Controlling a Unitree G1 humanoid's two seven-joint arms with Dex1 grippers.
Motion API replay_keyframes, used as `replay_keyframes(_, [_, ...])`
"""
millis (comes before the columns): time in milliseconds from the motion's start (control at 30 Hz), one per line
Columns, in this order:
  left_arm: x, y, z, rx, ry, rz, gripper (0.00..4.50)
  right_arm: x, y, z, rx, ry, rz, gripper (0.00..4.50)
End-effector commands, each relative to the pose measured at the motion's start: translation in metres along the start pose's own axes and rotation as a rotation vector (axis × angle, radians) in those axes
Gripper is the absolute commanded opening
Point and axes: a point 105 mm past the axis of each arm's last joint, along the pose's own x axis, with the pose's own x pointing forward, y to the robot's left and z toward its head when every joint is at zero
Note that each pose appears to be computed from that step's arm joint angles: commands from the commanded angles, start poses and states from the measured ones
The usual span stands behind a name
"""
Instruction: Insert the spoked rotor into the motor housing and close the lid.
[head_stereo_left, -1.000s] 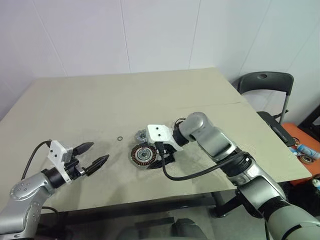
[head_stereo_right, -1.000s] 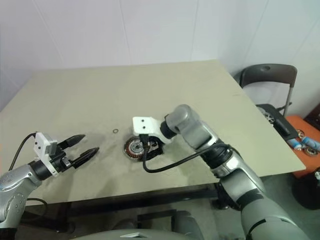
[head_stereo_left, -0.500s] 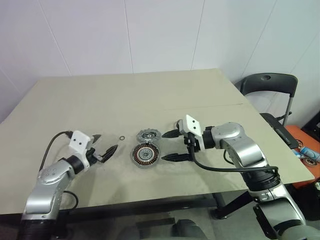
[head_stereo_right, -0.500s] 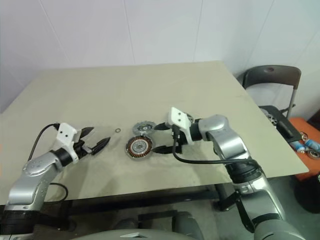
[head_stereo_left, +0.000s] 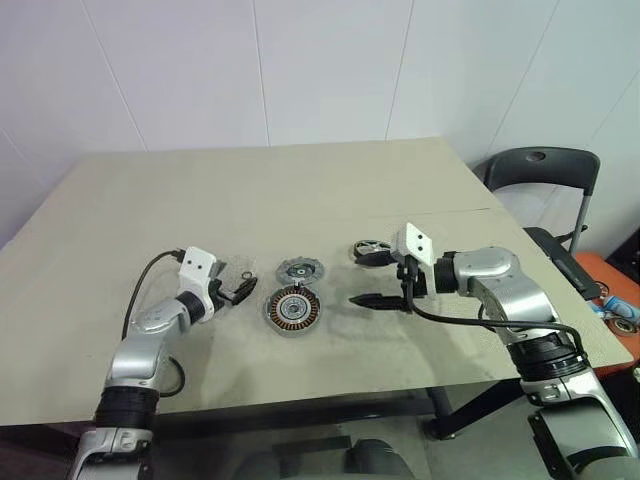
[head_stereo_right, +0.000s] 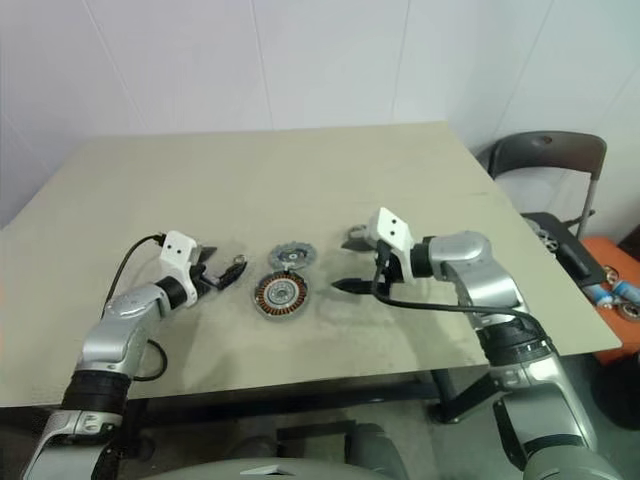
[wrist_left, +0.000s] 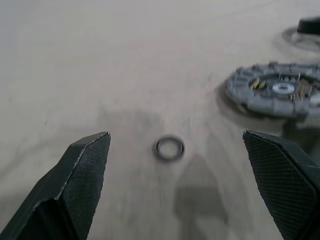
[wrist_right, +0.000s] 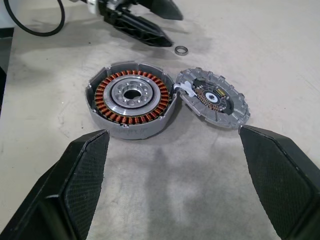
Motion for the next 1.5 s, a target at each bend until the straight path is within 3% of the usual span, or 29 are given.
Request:
replay_keyframes(33, [0.008, -0.001, 0.01, 0.023, -0.025, -0.012, 4.5, -0.005, -0.003, 0.014, -0.029, -0.043, -0.015, 4.33])
replay_keyframes(667, [0.031, -0.017, -0.001, 0.005, 0.047, -0.08, 4.5, -0.002, -0.002, 0.007, -0.006, -0.049, -0.014, 4.33])
replay_keyframes(1333, [0.029, -0.013, -0.019, -0.009, 0.129, -0.061, 4.5, -0.003, -0.008, 0.006, -0.01, -0.055, -0.035, 4.33])
replay_keyframes(1500, [0.029, -0.012, -0.023, -0.015, 0.15, -0.057, 3.34, -0.003, -0.009, 0.006, -0.012, -0.057, -0.041, 4.36])
